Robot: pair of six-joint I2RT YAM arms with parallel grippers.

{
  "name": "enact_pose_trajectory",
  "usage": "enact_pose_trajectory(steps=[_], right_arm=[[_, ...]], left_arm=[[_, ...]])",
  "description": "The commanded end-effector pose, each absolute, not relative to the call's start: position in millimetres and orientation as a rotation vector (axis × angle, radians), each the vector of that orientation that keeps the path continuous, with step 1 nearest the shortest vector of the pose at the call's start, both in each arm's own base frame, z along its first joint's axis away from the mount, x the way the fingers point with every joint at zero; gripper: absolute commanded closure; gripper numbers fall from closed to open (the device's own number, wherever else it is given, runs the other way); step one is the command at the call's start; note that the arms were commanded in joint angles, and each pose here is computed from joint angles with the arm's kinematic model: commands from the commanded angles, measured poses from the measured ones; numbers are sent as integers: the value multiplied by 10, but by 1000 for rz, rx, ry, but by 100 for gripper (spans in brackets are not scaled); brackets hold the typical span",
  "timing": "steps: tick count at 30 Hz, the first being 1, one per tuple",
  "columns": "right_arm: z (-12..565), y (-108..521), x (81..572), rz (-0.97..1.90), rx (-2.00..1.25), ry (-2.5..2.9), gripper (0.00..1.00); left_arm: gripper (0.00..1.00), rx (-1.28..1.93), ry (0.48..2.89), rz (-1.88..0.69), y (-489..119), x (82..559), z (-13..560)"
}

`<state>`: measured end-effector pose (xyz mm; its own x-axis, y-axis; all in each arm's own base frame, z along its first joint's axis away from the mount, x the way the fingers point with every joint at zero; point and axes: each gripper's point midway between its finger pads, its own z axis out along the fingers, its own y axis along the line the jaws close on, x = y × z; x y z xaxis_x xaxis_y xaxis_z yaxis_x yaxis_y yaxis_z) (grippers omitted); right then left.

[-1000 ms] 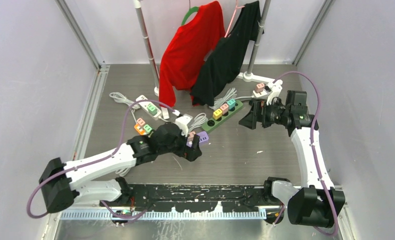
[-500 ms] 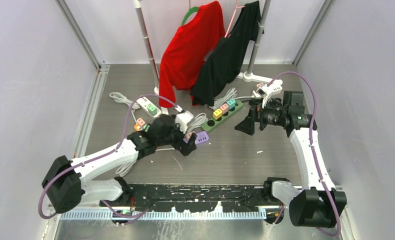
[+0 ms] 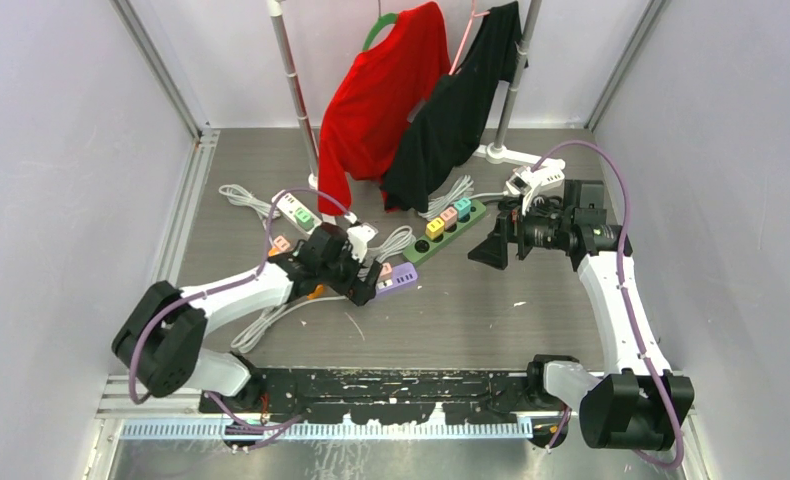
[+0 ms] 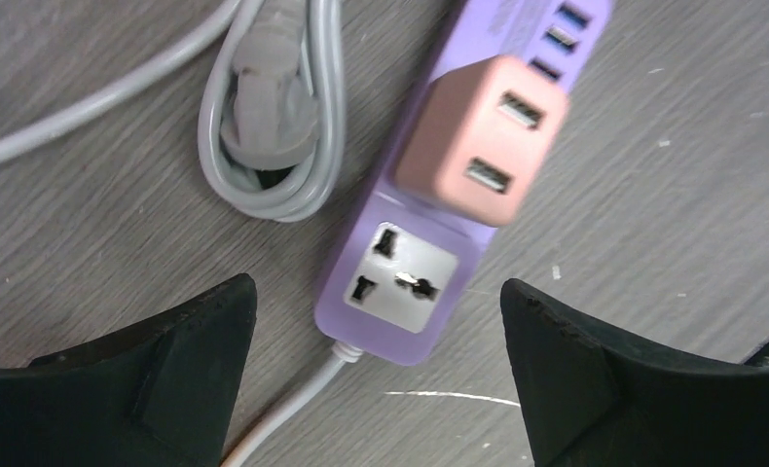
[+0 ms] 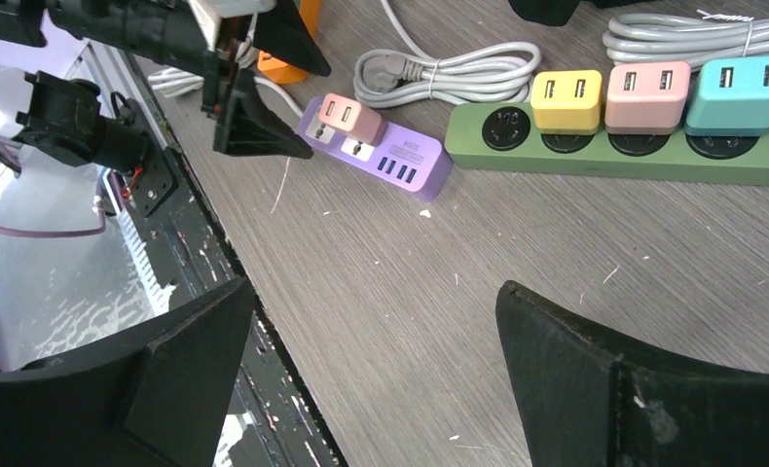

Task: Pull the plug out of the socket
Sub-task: Move the socket to the center of the board.

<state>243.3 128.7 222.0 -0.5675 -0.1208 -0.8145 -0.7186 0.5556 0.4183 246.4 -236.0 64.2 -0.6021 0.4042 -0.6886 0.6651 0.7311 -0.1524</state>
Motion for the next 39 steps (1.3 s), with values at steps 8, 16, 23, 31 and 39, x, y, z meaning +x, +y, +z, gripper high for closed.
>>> enact_pose_trajectory(steps=[8, 16, 23, 31, 39], right_arm=[[2352, 1265, 2498, 943, -702, 1968, 0], [2348, 1255, 2500, 940, -697, 1969, 0], [2343, 1317, 2375, 994, -775, 1918, 1], [2174, 1422, 1888, 1027, -1160, 1657, 0], [1847, 1337, 1698, 916, -1394, 1576, 1]], left_arm=[[24, 957, 2212, -586, -2627, 2640, 521], [55, 994, 2152, -674, -2700, 2474, 395], [97, 1139, 1854, -725, -3056, 2076, 619], [99, 1299, 1680, -840, -3618, 1779, 673], [99, 1310, 1662, -914, -4069, 1868, 610]])
